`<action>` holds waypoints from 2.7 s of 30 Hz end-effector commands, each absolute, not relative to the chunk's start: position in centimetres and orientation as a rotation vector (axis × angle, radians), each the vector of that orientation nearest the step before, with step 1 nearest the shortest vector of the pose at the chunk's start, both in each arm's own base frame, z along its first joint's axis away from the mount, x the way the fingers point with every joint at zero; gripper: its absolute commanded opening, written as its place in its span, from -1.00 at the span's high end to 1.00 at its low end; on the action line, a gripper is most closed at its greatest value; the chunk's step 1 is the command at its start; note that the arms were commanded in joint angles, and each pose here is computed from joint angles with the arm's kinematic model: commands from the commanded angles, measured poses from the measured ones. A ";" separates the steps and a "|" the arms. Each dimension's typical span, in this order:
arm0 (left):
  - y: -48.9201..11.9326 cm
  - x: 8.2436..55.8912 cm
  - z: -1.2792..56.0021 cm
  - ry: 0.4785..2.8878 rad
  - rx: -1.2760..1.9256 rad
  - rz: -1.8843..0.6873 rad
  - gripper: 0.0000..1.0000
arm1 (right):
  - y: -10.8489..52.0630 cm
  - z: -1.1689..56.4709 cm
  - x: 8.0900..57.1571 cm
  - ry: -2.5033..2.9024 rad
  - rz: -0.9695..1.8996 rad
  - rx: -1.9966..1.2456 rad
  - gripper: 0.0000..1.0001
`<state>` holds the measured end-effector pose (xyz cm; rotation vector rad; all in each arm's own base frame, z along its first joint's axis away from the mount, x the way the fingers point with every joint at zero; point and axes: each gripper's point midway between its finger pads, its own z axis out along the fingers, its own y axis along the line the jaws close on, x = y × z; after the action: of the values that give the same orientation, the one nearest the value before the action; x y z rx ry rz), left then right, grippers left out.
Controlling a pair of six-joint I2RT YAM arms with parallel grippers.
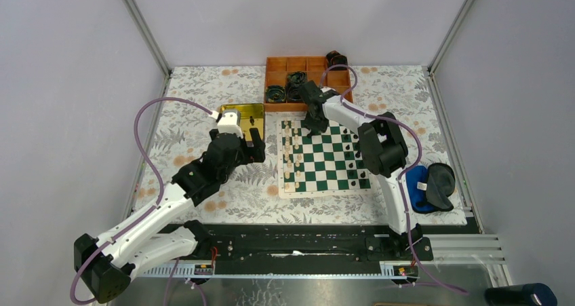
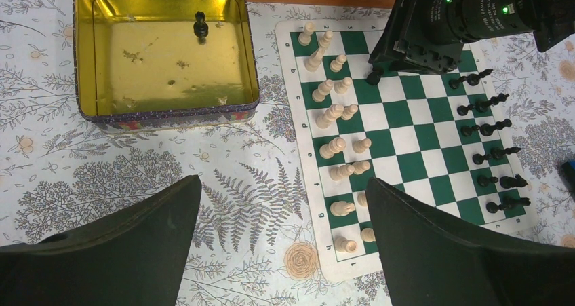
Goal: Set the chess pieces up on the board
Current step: Pick up the chess piece from the chessboard.
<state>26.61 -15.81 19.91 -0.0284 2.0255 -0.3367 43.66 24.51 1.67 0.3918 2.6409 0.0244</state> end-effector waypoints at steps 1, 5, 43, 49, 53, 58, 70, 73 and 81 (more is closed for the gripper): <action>-15.5 27.0 20.0 2.004 -0.032 -0.318 -0.98 | 25.5 2.5 44.2 2.626 0.069 0.383 0.11; -15.5 27.0 20.0 2.003 -0.031 -0.319 -0.98 | 25.8 2.5 43.9 2.628 0.067 0.374 0.11; -15.5 27.0 19.8 2.005 -0.032 -0.319 -0.98 | 25.7 1.3 42.1 2.666 0.044 0.335 0.98; -15.5 27.0 19.8 2.004 -0.032 -0.318 -0.98 | 25.6 2.2 42.4 2.642 0.046 0.313 1.00; -15.5 27.0 19.9 2.004 -0.031 -0.319 -0.98 | 25.6 3.1 42.8 2.614 0.052 0.295 1.00; -15.6 27.2 20.0 2.003 -0.031 -0.316 -0.98 | 25.4 4.7 43.6 2.566 0.044 0.266 1.00; -15.4 27.1 20.0 2.000 -0.037 -0.315 -0.98 | 25.3 8.3 45.2 2.458 0.053 0.207 1.00; -15.4 27.1 20.1 1.999 -0.039 -0.315 -0.98 | 24.7 9.7 45.6 2.410 0.016 0.192 1.00; -15.4 27.0 19.9 2.006 -0.039 -0.317 -0.98 | 21.0 13.9 46.4 2.226 -0.154 0.158 1.00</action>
<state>26.52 -15.73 19.04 -0.0223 2.0440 -0.3225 45.07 22.66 7.50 0.1604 2.4329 -0.0846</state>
